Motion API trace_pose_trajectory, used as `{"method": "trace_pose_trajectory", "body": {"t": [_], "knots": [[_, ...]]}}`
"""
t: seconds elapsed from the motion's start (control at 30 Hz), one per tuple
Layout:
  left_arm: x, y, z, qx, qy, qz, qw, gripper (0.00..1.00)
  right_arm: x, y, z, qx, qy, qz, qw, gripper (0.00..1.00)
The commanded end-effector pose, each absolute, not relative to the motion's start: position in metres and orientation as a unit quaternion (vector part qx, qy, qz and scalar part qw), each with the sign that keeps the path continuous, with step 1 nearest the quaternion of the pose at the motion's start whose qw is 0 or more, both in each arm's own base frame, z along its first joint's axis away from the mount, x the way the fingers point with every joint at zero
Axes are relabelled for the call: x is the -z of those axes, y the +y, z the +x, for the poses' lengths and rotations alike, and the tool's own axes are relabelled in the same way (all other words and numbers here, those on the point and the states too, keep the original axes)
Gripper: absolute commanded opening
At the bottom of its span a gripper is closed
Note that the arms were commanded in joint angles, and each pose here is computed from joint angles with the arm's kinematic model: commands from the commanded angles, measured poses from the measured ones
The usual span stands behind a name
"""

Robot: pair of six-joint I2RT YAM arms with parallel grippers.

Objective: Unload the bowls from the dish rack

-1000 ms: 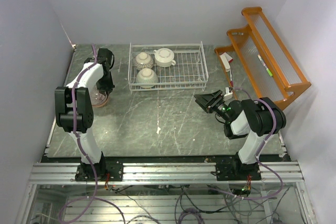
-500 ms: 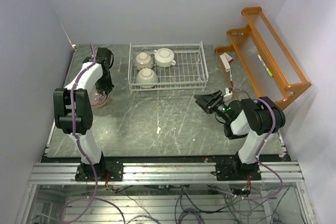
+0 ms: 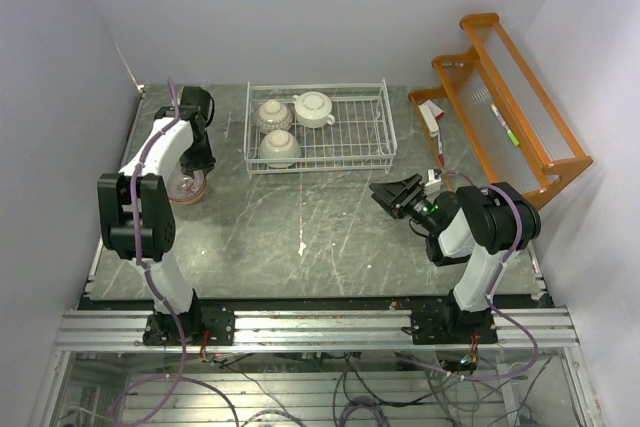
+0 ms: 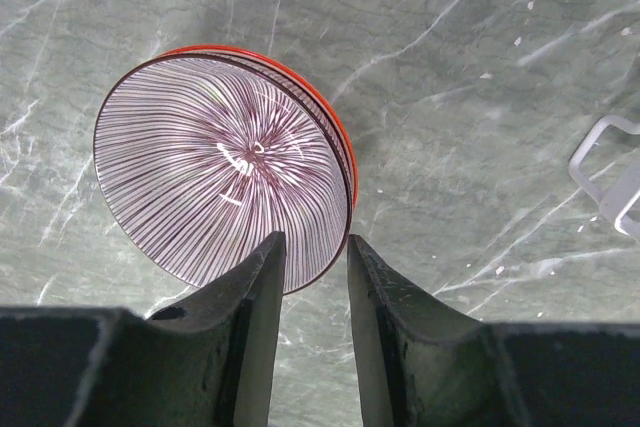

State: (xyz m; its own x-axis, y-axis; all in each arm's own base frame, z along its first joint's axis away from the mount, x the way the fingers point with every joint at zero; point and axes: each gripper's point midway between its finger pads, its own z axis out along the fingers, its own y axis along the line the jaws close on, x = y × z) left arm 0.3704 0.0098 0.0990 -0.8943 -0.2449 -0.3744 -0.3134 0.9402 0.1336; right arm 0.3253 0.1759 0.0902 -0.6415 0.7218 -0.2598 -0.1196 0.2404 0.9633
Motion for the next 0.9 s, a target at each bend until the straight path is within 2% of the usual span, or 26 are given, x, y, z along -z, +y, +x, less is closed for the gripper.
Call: {"method": "trace_pose_trajectory", "body": {"t": [0.0,0.87], "knots": [[-0.121,0.013,0.374,-0.088,0.962,-0.152,0.207,0.41,-0.145,0.174,0.327,-0.612,0.630,0.134,0.459,0.56],[-0.077,0.009,0.364,-0.084,0.975,-0.139,0.152,0.40,-0.153,0.178,0.324,-0.621,0.626,0.114,0.458,0.55]]}}
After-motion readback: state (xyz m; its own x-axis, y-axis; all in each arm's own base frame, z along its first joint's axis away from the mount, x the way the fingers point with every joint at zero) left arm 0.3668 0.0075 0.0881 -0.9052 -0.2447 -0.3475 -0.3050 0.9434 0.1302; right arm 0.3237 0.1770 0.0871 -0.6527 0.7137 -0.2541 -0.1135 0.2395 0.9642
